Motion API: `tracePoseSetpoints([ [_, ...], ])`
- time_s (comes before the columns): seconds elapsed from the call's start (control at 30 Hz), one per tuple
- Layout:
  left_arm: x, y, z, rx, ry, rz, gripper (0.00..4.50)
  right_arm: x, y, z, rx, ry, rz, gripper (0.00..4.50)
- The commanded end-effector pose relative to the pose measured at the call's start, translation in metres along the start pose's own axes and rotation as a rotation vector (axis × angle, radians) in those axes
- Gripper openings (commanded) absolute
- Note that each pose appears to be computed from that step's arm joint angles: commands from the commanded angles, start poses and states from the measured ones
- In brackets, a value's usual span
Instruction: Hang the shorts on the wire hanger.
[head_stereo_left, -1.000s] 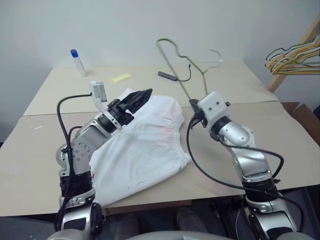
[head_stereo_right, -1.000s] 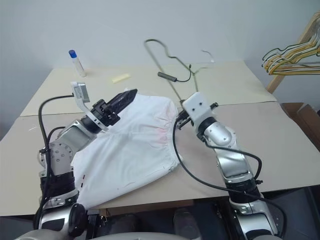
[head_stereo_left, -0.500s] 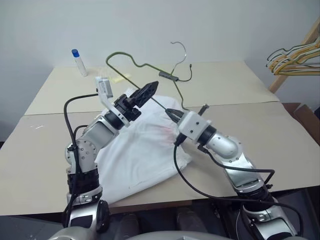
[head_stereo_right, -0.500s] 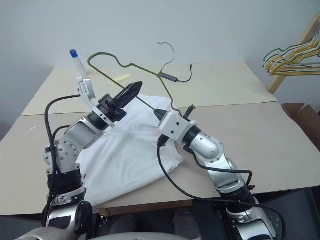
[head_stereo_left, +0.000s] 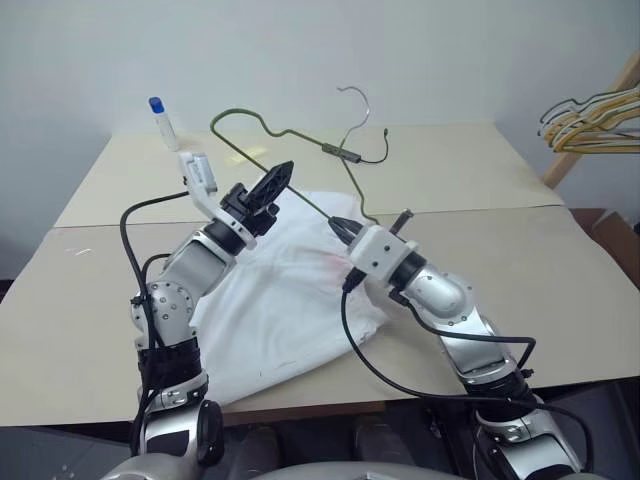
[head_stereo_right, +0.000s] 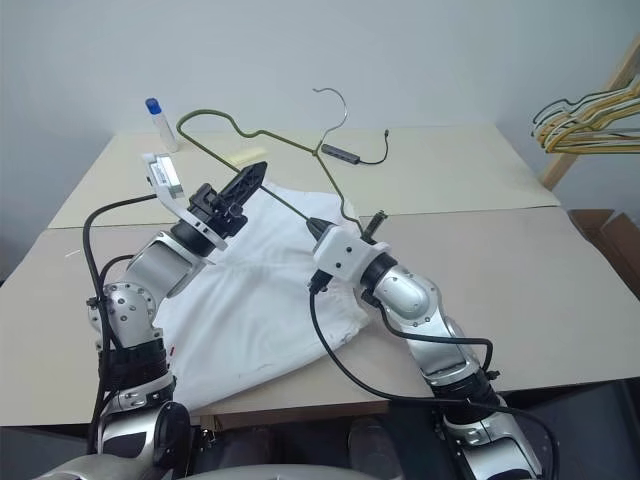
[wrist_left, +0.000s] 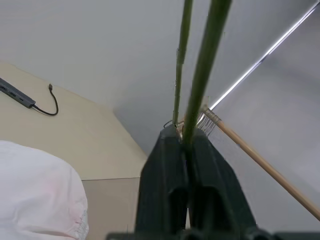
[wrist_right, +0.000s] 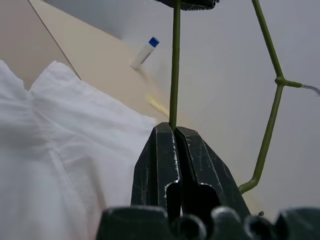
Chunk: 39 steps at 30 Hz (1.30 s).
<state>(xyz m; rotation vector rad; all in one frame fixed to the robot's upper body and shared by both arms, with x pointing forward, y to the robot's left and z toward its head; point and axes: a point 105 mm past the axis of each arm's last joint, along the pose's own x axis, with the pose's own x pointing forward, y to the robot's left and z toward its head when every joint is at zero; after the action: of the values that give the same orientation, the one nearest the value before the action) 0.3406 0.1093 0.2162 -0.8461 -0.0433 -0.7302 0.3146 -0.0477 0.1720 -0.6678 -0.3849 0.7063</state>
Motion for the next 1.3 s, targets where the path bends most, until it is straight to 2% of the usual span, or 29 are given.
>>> tracePoseSetpoints([
  [0.03, 0.002, -0.014, 0.012, 0.019, -0.053, -0.058, 0.05, 0.002, -0.01, 0.015, -0.043, -0.067, -0.042, 0.0],
  [0.3, -0.001, -0.021, 0.013, 0.062, -0.069, -0.078, 0.05, 0.002, -0.009, 0.017, -0.066, -0.074, -0.034, 0.0],
  [0.4, -0.001, -0.019, 0.014, 0.057, -0.079, -0.066, 0.0, 0.002, -0.01, 0.016, -0.072, -0.067, -0.031, 0.68],
  [0.77, -0.002, -0.017, 0.017, 0.088, -0.094, -0.076, 0.0, -0.001, -0.015, 0.015, -0.088, -0.062, -0.014, 4.49],
  [0.87, -0.003, -0.014, 0.019, 0.098, -0.092, -0.071, 0.0, -0.004, -0.016, 0.018, -0.064, -0.067, -0.016, 4.49],
  [1.0, -0.006, -0.011, 0.024, 0.208, -0.052, -0.081, 0.0, -0.019, -0.032, 0.041, 0.142, -0.182, 0.003, 4.49],
  [1.07, -0.011, -0.01, 0.03, 0.281, -0.029, -0.102, 0.0, -0.033, -0.043, 0.042, 0.265, -0.188, 0.076, 4.49],
  [1.17, -0.019, -0.019, 0.046, 0.341, -0.012, -0.202, 0.0, -0.056, -0.054, 0.03, 0.547, -0.082, 0.277, 4.49],
  [1.23, -0.028, -0.031, 0.055, 0.385, 0.006, -0.321, 0.0, -0.071, -0.056, 0.013, 0.637, 0.057, 0.409, 4.49],
  [1.3, -0.035, -0.04, 0.06, 0.412, 0.025, -0.416, 0.0, -0.083, -0.056, 0.003, 0.699, 0.138, 0.513, 4.49],
])
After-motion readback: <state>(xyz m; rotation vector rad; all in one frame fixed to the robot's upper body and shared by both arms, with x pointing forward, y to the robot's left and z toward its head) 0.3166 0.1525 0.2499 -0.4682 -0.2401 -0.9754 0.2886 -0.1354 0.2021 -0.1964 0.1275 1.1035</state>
